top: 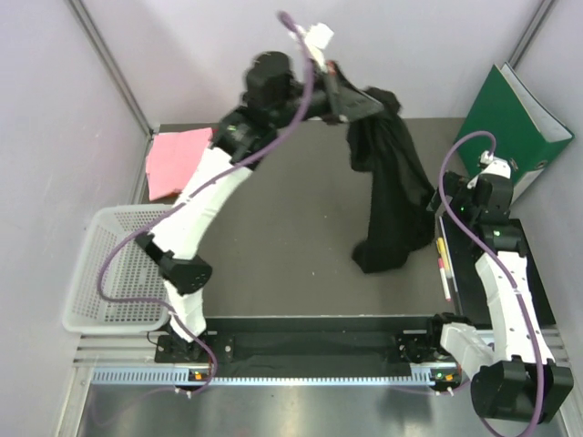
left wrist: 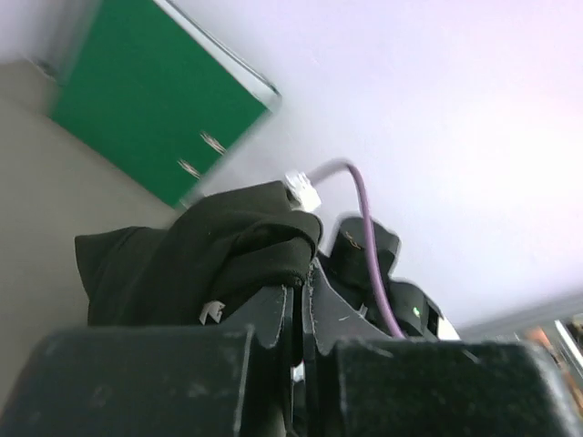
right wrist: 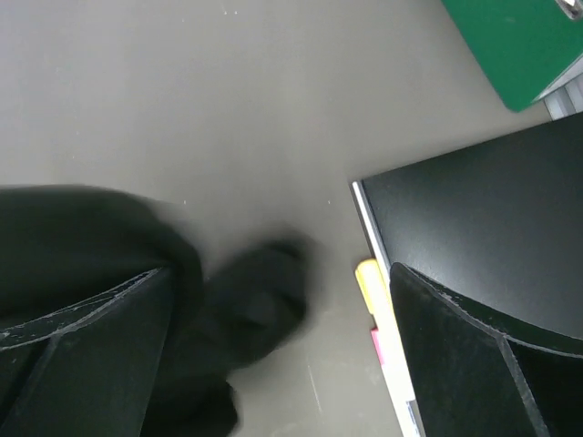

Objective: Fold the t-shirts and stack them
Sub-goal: Flatten out the tshirt

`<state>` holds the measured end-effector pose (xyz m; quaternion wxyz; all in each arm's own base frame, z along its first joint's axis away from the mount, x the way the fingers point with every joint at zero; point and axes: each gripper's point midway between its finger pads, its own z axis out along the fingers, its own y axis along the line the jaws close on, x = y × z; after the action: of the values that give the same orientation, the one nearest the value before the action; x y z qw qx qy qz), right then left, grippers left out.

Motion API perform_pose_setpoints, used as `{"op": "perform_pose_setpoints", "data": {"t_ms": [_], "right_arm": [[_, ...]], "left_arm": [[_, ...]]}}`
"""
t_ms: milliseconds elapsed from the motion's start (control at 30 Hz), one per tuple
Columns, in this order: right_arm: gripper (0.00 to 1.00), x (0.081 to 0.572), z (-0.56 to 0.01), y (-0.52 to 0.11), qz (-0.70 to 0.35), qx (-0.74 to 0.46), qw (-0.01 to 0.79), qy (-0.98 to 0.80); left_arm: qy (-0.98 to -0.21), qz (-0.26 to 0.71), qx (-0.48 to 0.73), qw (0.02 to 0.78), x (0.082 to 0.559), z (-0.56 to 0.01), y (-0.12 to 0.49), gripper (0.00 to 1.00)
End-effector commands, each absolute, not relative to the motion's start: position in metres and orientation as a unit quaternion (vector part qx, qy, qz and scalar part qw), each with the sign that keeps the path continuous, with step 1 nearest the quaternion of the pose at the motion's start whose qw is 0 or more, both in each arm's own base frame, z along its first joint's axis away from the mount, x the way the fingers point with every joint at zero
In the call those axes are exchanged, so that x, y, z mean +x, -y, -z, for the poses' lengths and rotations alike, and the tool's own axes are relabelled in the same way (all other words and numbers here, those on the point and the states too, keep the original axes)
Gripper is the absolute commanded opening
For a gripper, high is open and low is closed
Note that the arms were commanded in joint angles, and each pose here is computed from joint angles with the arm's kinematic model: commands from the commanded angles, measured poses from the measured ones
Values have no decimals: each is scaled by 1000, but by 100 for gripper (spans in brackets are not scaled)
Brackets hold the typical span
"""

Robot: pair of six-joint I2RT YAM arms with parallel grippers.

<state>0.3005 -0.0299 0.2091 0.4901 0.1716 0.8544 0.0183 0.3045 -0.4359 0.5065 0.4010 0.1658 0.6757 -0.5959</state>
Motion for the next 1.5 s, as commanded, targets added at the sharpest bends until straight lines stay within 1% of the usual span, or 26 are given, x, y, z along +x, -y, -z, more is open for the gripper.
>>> {"op": "perform_pose_setpoints", "data": {"t_ms": [0,33,67,100,133,167,200,233,267,300,333,400,433,600,733,767,833,900,967,1033,1100,1167,1233,1300,1400,1467], "right_arm": [[100,296,-208,33,-17,179,494,-851],[100,297,-205,30,-24,176,491,-853],[100,298,-205,29,-29,175,491,-853],[100,299,-203,27,-33,176,489,-854],[100,301,-203,26,-37,175,490,-853],[100,302,-201,26,-38,176,489,-853],[100,303,-200,21,-50,171,488,-854],[100,306,-198,16,-63,164,487,-855],[100,307,-196,13,-70,160,485,-857],[100,308,-190,10,-80,158,479,-860],[100,310,-183,2,-98,152,466,-866],[100,310,-166,-9,-124,147,441,-877],[100,311,-155,-16,-133,142,426,-884],[100,305,-124,-66,-190,96,373,-903],[100,300,-132,-103,-223,47,377,-898],[100,294,-135,-112,-231,33,370,-899],[99,279,-128,-122,-217,12,343,-914],[100,259,-103,-103,-160,38,296,-941],[99,246,-87,-89,-126,38,280,-951],[100,252,-108,-108,-179,-5,320,-930],[100,252,-120,-125,-215,-44,330,-918],[100,252,-125,-136,-240,-77,318,-914],[100,240,-115,-155,-281,-110,266,-916],[100,231,-117,-173,-325,-155,240,-901],[100,216,-129,-195,-397,-195,227,-868],[100,215,-134,-199,-412,-194,232,-859]], "left_arm": [[-591,592,124,534,294,-607,325,0],[-603,572,107,546,302,-602,314,0],[-633,536,90,551,321,-575,304,0],[-641,519,78,560,314,-572,287,0],[-665,487,48,564,324,-554,273,0],[-713,447,26,540,339,-501,268,0],[-717,432,16,547,327,-494,252,0],[-738,399,-11,544,331,-467,240,0],[-782,367,-28,504,333,-405,236,0],[-786,360,-34,502,320,-394,226,0],[-825,327,-46,459,314,-333,220,0],[-844,277,-75,454,304,-298,194,0],[-867,243,-84,426,294,-261,182,0],[-873,121,-148,450,274,-239,118,0],[-869,65,-190,452,259,-236,85,0],[-877,41,-196,436,251,-228,76,0],[-873,2,-224,433,245,-222,59,0],[-881,-51,-240,406,231,-208,40,0],[-879,-84,-262,389,230,-199,26,0],[-887,-83,-265,368,233,-190,23,0],[-895,-73,-257,358,243,-184,31,0],[-898,-54,-248,360,258,-184,42,0],[-897,-37,-242,369,271,-190,51,0],[-903,-21,-226,365,283,-190,63,0],[-912,-2,-204,356,298,-189,79,0],[-918,9,-184,350,304,-187,87,0]]}}
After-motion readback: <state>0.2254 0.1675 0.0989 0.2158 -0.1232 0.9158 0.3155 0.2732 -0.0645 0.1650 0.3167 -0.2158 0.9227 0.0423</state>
